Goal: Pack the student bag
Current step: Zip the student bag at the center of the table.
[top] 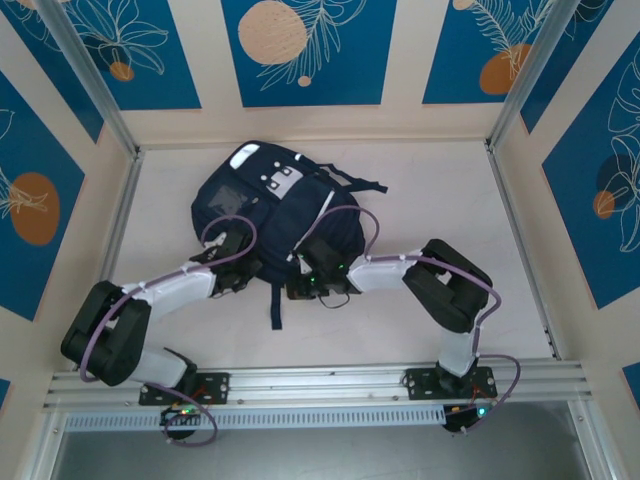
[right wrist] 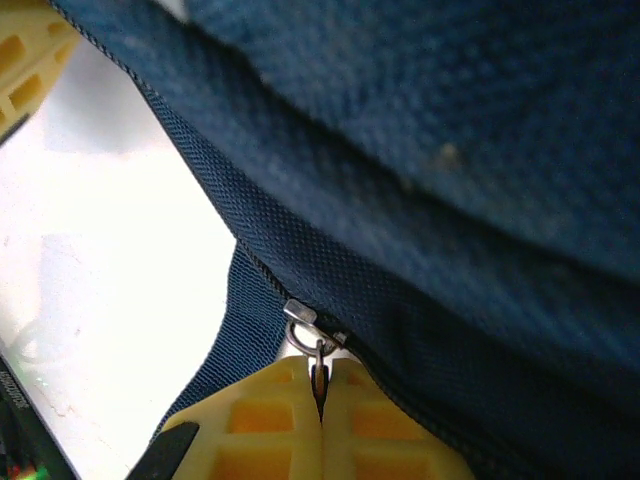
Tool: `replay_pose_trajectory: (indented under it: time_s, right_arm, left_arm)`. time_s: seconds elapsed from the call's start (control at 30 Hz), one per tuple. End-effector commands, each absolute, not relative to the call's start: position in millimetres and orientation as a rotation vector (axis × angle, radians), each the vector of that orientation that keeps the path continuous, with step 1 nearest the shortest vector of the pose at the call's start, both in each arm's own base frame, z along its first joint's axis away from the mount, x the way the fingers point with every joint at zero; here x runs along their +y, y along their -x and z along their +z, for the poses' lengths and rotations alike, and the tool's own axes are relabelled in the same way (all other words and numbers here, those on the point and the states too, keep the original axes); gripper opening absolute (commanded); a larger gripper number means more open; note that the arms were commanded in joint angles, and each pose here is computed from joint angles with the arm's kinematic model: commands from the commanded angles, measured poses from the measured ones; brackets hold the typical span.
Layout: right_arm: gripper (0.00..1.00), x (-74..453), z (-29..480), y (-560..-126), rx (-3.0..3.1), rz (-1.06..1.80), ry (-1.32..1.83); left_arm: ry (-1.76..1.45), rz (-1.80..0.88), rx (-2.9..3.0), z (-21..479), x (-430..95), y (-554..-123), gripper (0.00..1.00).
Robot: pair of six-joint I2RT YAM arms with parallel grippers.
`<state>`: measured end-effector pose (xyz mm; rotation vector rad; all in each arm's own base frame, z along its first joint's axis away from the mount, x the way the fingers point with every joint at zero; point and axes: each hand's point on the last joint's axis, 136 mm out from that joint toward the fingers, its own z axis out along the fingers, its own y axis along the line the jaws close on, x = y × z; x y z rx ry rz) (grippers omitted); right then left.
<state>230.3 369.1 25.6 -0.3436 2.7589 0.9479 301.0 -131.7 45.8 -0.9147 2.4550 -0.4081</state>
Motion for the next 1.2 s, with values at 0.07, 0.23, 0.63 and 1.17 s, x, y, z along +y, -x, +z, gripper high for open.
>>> replay_pose_trajectory:
  time_s: [0.07,0.23,0.63,1.17]
  right_arm:
    - [0.0,323.4,8.8,-209.2,2.877,0.731,0.396]
    - [0.0,311.9,16.3,-210.1,2.856,0.704,0.426]
    - [0.0,331.0,13.2,-207.1,2.847,0.866,0.429]
    - [0.0,333.7,12.3,-214.4,2.848,0.936,0.376]
  left_arm:
    - [0.935,-0.253,2.458,42.7,-107.7,-302.4,0.02]
    - [0.932,-0.242,2.464,42.5,-106.2,-304.2,0.04]
    - [0.71,-0.728,2.469,89.9,-169.1,-298.4,0.28]
    - [0.67,-0.903,2.458,112.0,-218.4,-292.1,0.64]
